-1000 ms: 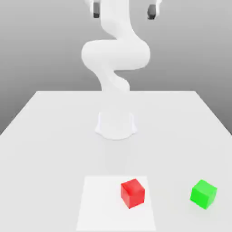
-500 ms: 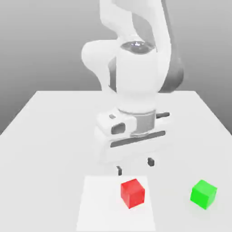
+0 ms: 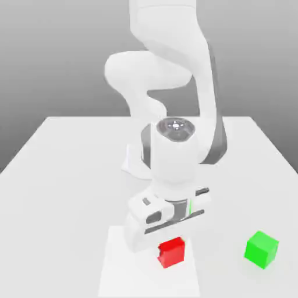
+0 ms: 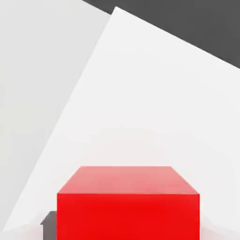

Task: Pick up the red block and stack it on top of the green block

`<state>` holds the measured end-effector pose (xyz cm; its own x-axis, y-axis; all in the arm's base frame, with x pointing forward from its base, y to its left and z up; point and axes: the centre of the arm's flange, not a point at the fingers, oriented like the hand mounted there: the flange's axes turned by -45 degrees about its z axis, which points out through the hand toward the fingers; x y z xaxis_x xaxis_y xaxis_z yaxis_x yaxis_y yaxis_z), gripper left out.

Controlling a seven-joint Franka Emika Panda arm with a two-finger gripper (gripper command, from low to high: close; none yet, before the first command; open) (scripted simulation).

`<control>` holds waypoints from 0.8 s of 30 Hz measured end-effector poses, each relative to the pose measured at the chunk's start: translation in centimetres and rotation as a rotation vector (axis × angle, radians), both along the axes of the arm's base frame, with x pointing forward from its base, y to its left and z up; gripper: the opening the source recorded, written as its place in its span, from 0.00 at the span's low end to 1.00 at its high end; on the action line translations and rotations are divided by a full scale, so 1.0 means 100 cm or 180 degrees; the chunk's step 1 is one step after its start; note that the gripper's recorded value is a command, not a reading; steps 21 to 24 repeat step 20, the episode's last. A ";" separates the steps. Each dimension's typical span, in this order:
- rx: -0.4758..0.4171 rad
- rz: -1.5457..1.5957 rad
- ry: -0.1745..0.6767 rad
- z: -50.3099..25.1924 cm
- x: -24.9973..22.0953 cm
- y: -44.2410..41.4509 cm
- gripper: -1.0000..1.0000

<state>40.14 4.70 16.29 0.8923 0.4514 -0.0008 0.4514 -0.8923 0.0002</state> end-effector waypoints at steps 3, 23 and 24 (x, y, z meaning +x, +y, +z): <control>0.0000 0.0000 0.0000 0.030 0.000 0.000 0.00; 0.0001 0.1598 0.0000 0.024 -0.012 0.207 1.00; 0.0001 0.1598 0.0000 0.024 -0.012 0.207 1.00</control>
